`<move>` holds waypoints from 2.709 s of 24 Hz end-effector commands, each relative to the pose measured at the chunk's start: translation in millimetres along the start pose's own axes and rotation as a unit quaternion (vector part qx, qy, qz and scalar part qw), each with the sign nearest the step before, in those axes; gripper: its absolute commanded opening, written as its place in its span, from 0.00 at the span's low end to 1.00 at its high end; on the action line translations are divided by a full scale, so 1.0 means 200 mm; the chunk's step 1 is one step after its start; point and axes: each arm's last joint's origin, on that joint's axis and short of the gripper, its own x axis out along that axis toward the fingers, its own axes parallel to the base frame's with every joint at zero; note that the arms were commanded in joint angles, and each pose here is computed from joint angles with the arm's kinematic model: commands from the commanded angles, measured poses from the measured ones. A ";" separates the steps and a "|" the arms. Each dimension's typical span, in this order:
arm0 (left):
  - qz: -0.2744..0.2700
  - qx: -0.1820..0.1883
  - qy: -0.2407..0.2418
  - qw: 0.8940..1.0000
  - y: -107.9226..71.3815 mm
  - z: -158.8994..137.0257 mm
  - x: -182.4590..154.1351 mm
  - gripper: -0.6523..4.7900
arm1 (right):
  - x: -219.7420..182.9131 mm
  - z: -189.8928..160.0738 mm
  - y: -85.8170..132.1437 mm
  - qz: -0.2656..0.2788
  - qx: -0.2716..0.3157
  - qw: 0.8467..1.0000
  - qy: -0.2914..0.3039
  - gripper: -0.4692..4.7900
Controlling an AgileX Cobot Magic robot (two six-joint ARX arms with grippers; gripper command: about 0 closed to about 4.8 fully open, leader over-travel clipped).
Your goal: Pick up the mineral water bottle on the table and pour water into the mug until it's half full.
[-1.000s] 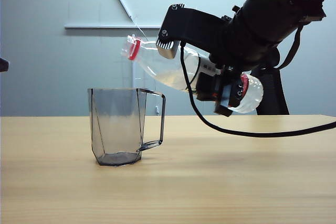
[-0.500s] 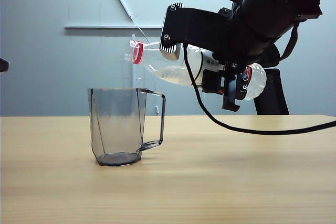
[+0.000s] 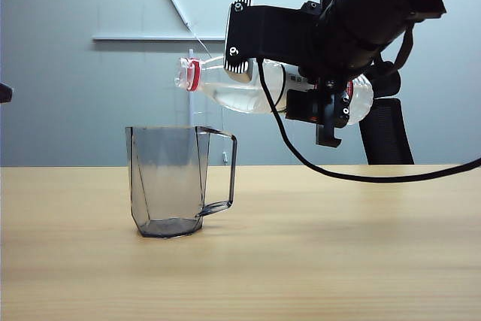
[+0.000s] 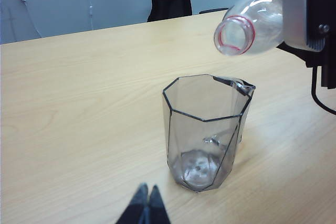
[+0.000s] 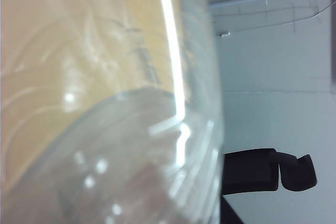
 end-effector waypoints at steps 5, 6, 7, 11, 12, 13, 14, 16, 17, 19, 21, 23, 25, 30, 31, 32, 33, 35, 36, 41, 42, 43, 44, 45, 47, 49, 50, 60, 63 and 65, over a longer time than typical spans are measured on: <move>0.000 -0.001 -0.005 1.000 0.00 0.01 0.00 0.12 | 0.00 0.01 -0.06 -0.036 -0.005 0.999 0.007 0.62; 0.000 -0.001 -0.005 1.000 0.00 0.01 0.00 0.12 | 0.00 0.01 -0.06 -0.036 -0.007 0.999 0.007 0.62; 0.000 -0.001 -0.005 1.000 0.00 0.01 0.00 0.12 | 0.00 0.01 -0.06 -0.036 -0.011 0.999 0.009 0.62; 0.000 -0.001 -0.005 1.000 0.00 0.01 0.00 0.12 | 0.00 0.01 -0.06 -0.038 -0.021 0.999 0.016 0.62; 0.000 -0.001 -0.005 1.000 0.00 0.01 0.00 0.12 | 0.00 0.01 -0.06 -0.038 -0.021 0.999 0.016 0.62; 0.000 -0.001 -0.005 1.000 0.00 0.01 0.00 0.12 | 0.00 0.01 -0.06 -0.038 -0.021 0.999 0.016 0.62; 0.000 -0.001 -0.005 1.000 0.00 0.01 0.00 0.12 | 0.00 0.01 -0.06 -0.038 -0.021 0.999 0.016 0.62; 0.000 -0.001 -0.005 1.000 0.00 0.01 0.00 0.12 | 0.00 0.01 -0.06 -0.038 -0.027 0.999 0.017 0.62; 0.000 -0.001 -0.005 1.000 0.00 0.01 0.00 0.12 | 0.00 0.01 -0.06 -0.038 -0.029 0.999 0.017 0.62; 0.000 -0.001 -0.005 1.000 0.00 0.01 0.00 0.12 | 0.00 0.01 -0.06 -0.038 -0.029 0.999 0.018 0.62; 0.000 -0.002 -0.005 1.000 0.00 0.01 0.00 0.12 | 0.00 0.01 -0.06 -0.038 -0.029 0.999 0.018 0.62; 0.000 -0.001 -0.005 1.000 0.00 0.01 0.00 0.12 | 0.00 0.01 -0.06 -0.038 -0.030 0.999 0.019 0.62; 0.000 -0.002 -0.005 1.000 0.00 0.01 0.00 0.12 | 0.00 0.01 -0.06 -0.039 -0.030 0.999 0.021 0.62; 0.000 -0.001 -0.005 1.000 0.00 0.01 0.00 0.12 | 0.00 0.01 -0.06 -0.042 -0.033 0.998 0.029 0.62; 0.000 -0.002 -0.005 1.000 0.00 0.01 0.00 0.12 | 0.00 0.01 -0.06 -0.042 -0.036 0.998 0.029 0.62; 0.000 -0.002 -0.005 1.000 0.00 0.01 0.00 0.12 | 0.00 0.01 -0.06 -0.042 -0.041 0.998 0.030 0.62; 0.000 -0.001 -0.005 1.000 0.00 0.01 0.00 0.12 | 0.00 0.01 -0.06 -0.042 -0.041 0.998 0.031 0.62; 0.000 -0.002 -0.005 1.000 0.00 0.01 0.00 0.12 | 0.00 0.01 -0.06 -0.042 -0.041 0.998 0.031 0.62; 0.000 -0.001 -0.005 1.000 0.00 0.01 0.00 0.12 | 0.00 0.01 -0.06 -0.042 -0.041 0.998 0.031 0.62; 0.000 -0.001 -0.005 1.000 0.00 0.01 0.00 0.12 | 0.00 0.00 -0.06 -0.043 -0.042 0.998 0.035 0.62; 0.000 -0.001 -0.005 1.000 0.00 0.01 0.00 0.12 | 0.00 0.00 -0.06 -0.043 -0.042 0.998 0.035 0.62; 0.000 -0.001 -0.005 1.000 0.00 0.01 0.00 0.12 | 0.00 0.00 -0.06 -0.043 -0.041 0.998 0.035 0.62; 0.000 -0.001 -0.005 1.000 0.00 0.01 0.00 0.12 | 0.00 0.00 -0.06 -0.043 -0.042 0.998 0.035 0.62; 0.000 -0.001 -0.005 1.000 0.00 0.01 0.00 0.12 | 0.00 0.00 -0.06 -0.043 -0.042 0.998 0.035 0.62; 0.000 -0.001 -0.005 1.000 0.00 0.01 0.00 0.12 | 0.00 0.00 -0.06 -0.043 -0.042 0.998 0.035 0.62; 0.000 -0.001 -0.005 1.000 0.00 0.01 0.00 0.12 | 0.00 0.00 -0.06 -0.043 -0.046 0.997 0.035 0.62; 0.000 -0.001 -0.005 1.000 0.00 0.01 0.00 0.12 | 0.00 0.00 -0.06 -0.043 -0.054 0.997 0.037 0.62; 0.000 -0.001 -0.005 1.000 0.00 0.01 0.00 0.12 | 0.00 0.00 -0.06 -0.044 -0.054 0.997 0.039 0.62; 0.000 -0.002 -0.005 1.000 0.00 0.01 0.00 0.12 | 0.00 0.00 -0.06 -0.044 -0.054 0.997 0.039 0.62; 0.000 -0.001 -0.005 1.000 0.00 0.01 0.00 0.12 | 0.00 0.00 -0.06 -0.044 -0.054 0.997 0.039 0.62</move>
